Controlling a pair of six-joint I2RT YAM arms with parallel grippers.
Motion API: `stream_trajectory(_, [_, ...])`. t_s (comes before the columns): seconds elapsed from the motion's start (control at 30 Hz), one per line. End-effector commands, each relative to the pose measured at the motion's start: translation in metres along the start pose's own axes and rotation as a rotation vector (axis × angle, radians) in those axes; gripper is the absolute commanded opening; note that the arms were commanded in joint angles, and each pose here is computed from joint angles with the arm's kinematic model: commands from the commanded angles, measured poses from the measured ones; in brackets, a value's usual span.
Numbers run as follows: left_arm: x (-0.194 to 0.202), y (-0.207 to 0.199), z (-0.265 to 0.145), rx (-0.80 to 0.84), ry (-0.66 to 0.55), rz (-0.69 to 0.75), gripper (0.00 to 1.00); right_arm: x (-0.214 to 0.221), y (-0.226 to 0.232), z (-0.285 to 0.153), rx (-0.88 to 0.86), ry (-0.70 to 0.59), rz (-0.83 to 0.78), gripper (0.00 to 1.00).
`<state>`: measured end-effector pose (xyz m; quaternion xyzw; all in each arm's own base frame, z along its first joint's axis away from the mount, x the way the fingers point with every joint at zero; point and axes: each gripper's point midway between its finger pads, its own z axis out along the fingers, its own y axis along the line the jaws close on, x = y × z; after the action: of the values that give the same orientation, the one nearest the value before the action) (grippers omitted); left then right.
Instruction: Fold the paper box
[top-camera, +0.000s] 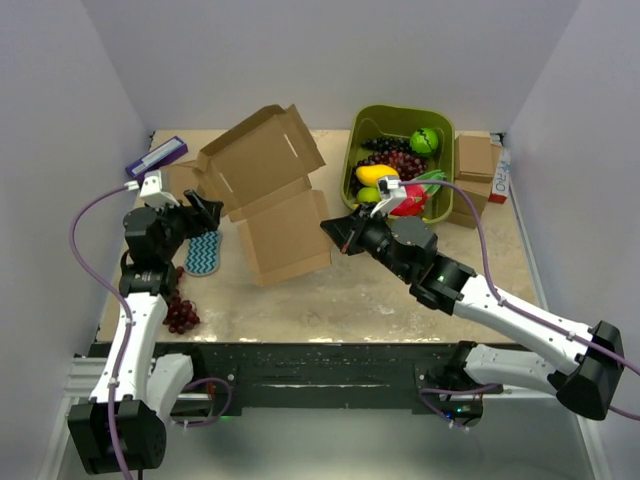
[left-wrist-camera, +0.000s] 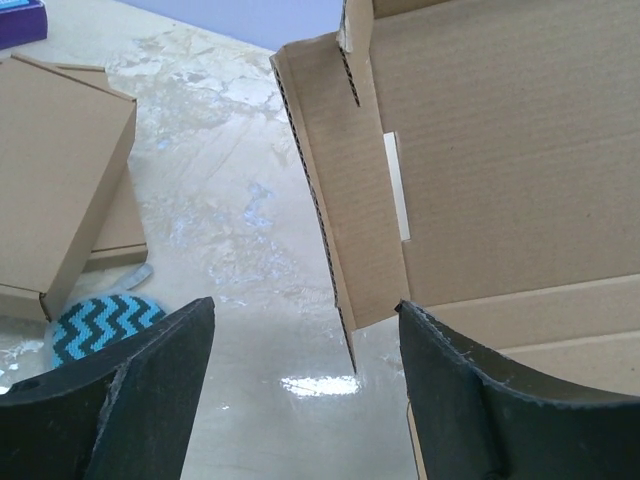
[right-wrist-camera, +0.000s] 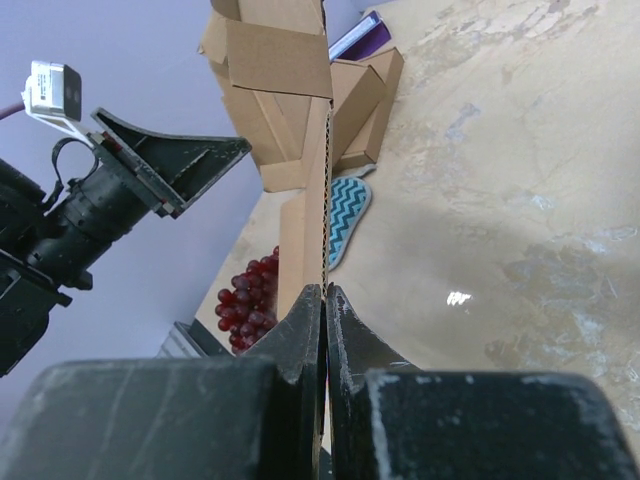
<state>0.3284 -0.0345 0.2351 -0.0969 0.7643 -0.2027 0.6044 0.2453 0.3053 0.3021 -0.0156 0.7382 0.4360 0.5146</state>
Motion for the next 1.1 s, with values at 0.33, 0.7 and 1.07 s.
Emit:
stream_trajectory(0.33, [-0.018,-0.023,0.014,0.143,-0.032,0.014,0.50,0.001,0.009,-0.007,-0.057,0.006,0.045,0.00])
stream_trajectory(0.7, [-0.014,-0.032,-0.002,0.209,-0.033,0.217,0.00,0.018,-0.027,-0.009,0.091,0.039,0.006,0.40])
stream_trajectory(1.07, [0.031,-0.100,-0.031,0.550,0.072,0.433,0.00,-0.046,-0.053,-0.053,0.292,-0.092,-0.263,0.89])
